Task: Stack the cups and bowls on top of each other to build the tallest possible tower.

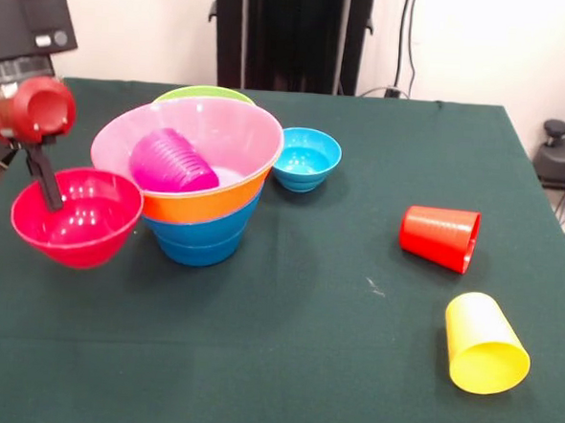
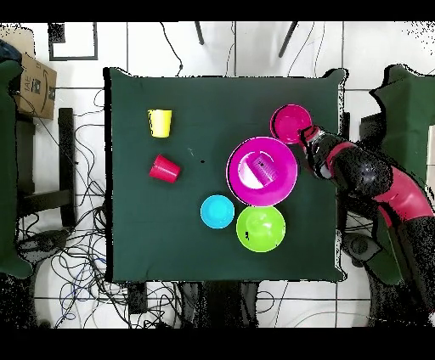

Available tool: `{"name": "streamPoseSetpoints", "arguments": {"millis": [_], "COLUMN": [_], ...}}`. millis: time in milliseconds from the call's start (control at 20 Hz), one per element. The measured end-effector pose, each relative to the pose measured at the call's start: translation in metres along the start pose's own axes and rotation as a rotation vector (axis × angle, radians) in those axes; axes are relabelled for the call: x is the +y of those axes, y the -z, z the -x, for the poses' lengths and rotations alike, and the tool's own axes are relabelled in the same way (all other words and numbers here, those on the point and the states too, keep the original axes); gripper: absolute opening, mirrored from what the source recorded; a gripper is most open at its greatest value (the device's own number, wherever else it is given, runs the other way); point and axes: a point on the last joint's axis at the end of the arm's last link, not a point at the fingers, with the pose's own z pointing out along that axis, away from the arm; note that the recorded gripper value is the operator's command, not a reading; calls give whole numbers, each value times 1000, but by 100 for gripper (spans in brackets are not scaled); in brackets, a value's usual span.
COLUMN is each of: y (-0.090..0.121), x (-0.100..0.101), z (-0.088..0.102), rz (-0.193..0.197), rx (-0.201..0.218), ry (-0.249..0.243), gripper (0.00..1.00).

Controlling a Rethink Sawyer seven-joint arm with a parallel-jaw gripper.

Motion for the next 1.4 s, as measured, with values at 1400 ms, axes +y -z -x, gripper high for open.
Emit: {"name": "streamPoseSetpoints", "arguments": {"millis": [1400], "y": [120], "x": [76], "z": [-38], "rz": [-71], "rx": [77], "ry": [1], "gripper": [0]}}
